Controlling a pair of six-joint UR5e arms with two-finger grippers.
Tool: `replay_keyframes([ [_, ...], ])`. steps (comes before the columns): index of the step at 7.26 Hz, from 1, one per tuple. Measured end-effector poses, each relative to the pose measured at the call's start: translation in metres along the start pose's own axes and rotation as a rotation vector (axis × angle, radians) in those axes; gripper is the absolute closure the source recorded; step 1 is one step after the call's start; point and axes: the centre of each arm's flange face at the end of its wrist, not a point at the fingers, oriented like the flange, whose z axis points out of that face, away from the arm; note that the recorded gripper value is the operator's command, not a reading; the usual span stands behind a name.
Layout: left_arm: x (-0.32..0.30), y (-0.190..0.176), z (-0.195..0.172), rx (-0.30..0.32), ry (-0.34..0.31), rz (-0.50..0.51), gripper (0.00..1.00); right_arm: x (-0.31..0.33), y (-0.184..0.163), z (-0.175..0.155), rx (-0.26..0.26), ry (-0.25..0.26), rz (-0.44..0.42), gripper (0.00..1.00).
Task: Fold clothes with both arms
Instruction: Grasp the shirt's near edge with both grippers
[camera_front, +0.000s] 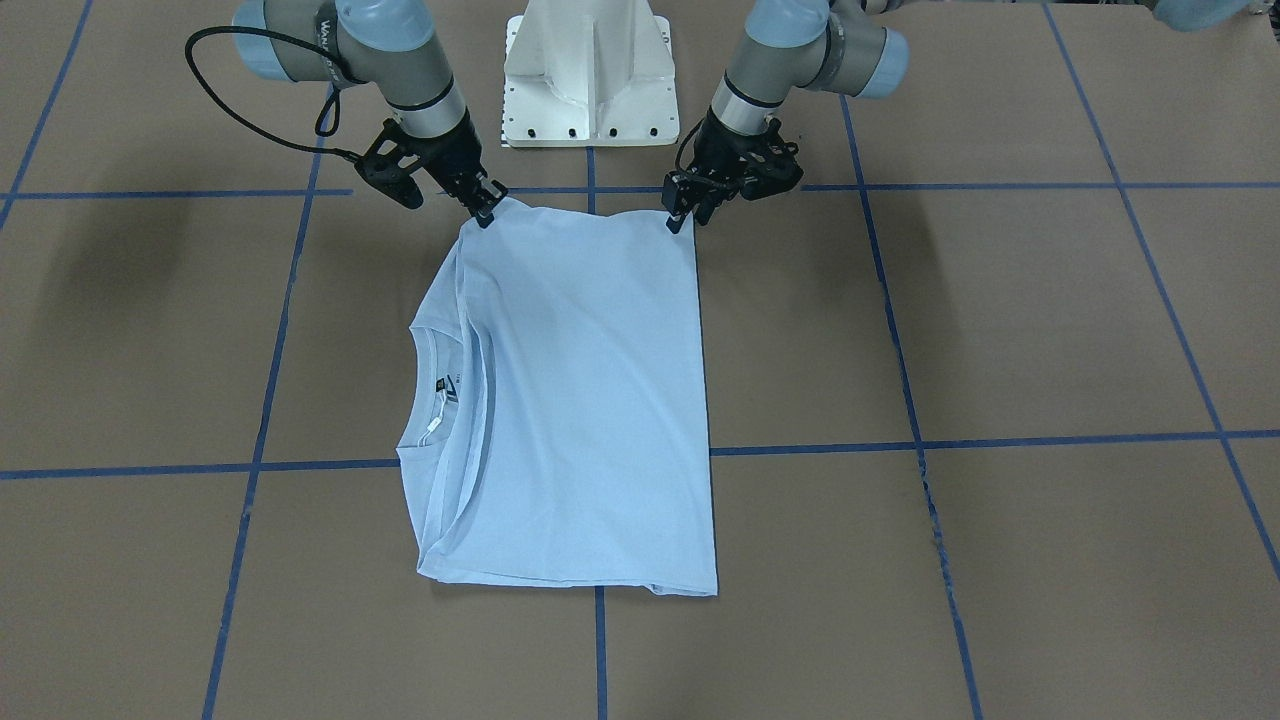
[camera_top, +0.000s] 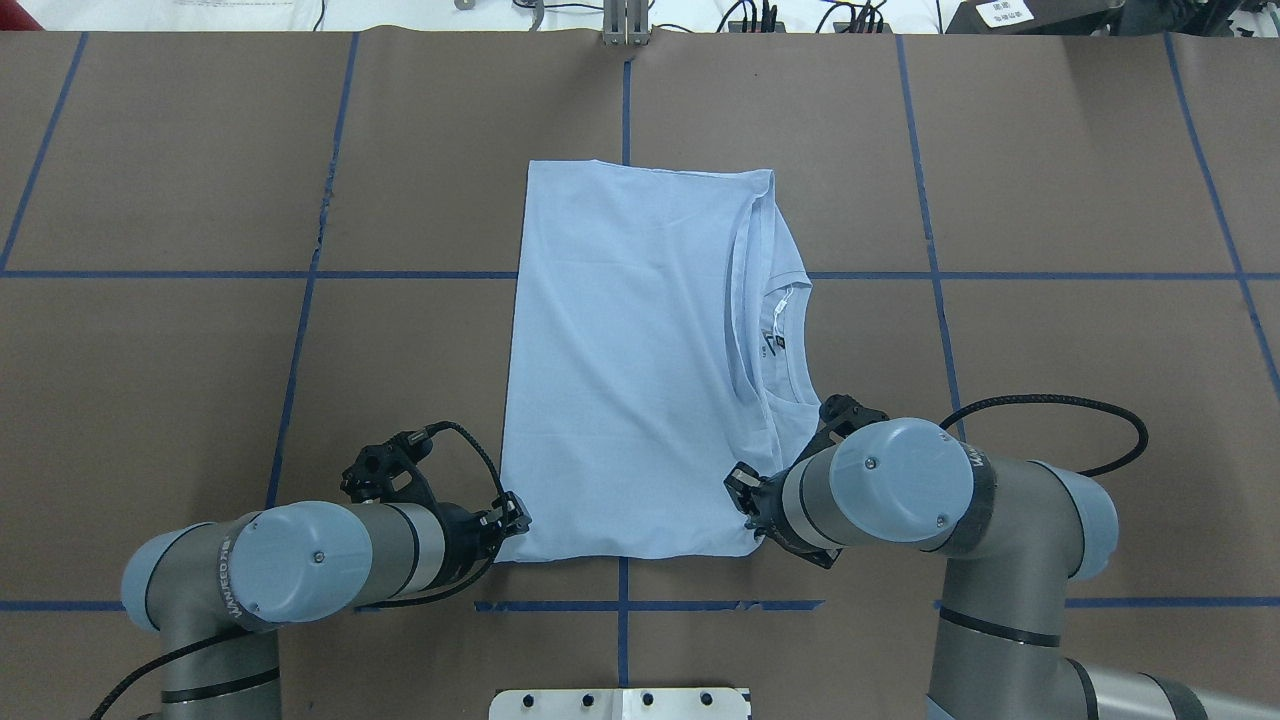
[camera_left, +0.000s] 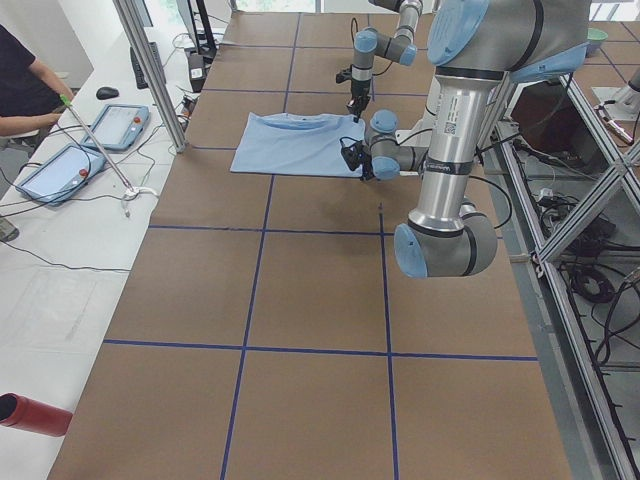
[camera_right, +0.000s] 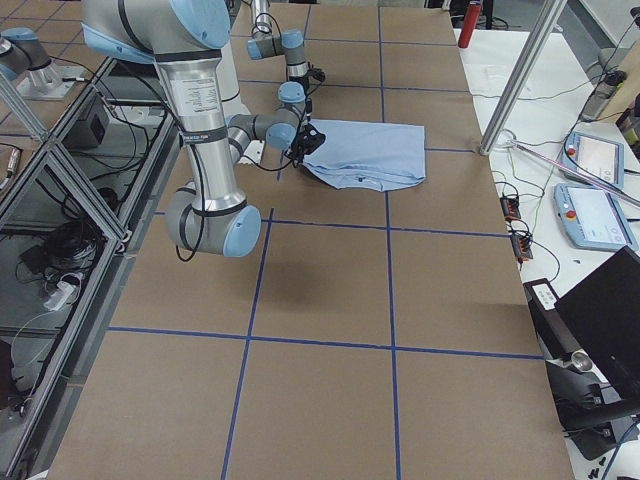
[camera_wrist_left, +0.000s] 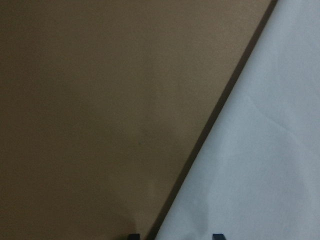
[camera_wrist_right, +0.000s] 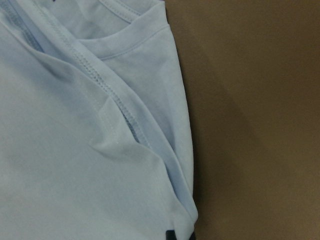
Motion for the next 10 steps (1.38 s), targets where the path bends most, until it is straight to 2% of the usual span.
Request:
replay_keyframes([
  [1,0.000,0.001,0.000,0.000,-0.001,-0.001,0.44,0.000,0.000,0.000,0.000,0.000,0.000,1.00],
  [2,0.000,0.002,0.000,-0.001,-0.005,-0.003,0.51,0.000,0.000,0.000,0.000,0.000,0.000,1.00],
  [4,-0.003,0.010,0.002,-0.011,-0.014,-0.024,1.00,0.001,0.000,0.000,0.001,0.001,0.000,1.00],
  [7,-0.002,0.020,-0.003,-0.018,-0.030,-0.047,1.00,0.001,-0.001,0.000,0.000,0.001,0.000,1.00],
  [10,0.012,0.029,-0.040,-0.022,-0.031,-0.050,1.00,0.007,-0.001,-0.011,-0.011,-0.008,-0.002,1.00],
])
